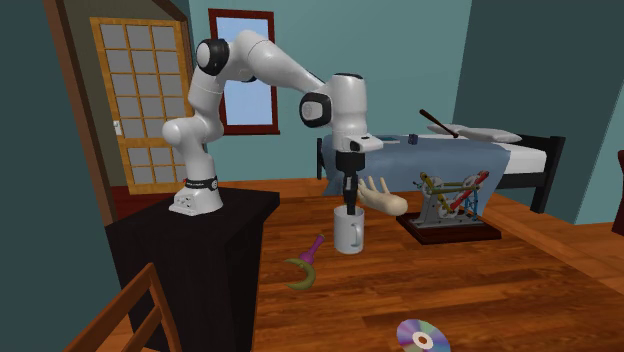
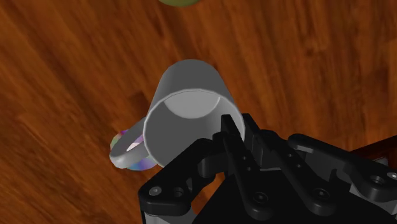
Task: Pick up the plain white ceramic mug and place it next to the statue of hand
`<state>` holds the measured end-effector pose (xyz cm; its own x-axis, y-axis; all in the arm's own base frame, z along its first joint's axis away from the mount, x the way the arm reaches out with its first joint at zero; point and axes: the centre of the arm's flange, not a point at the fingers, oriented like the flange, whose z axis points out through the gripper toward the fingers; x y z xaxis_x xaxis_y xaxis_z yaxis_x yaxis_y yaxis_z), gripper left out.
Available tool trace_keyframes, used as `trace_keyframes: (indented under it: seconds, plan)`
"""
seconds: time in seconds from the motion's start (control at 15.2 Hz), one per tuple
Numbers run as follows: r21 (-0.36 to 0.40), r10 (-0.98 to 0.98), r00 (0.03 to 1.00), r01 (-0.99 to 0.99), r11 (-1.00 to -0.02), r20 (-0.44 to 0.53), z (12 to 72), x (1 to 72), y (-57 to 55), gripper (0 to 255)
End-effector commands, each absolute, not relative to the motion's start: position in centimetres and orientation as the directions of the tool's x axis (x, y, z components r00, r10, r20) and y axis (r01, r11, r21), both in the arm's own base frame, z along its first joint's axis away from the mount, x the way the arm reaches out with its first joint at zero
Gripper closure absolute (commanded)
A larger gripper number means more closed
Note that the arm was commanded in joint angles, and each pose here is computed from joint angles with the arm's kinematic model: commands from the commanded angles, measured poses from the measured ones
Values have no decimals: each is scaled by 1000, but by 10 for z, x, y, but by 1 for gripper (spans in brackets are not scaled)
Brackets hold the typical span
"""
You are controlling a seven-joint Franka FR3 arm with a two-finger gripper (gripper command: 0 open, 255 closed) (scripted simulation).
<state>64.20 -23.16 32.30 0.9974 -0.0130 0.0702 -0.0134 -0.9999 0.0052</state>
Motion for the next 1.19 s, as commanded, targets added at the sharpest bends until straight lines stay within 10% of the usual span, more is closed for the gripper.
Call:
trace_keyframes:
  seconds: [0.0, 1.12]
  plan:
    - [5, -13, 997, -13, -1000, 70, 334, 642, -232, 255]
    - [5, -13, 997, -13, -1000, 70, 382, 610, -145, 255]
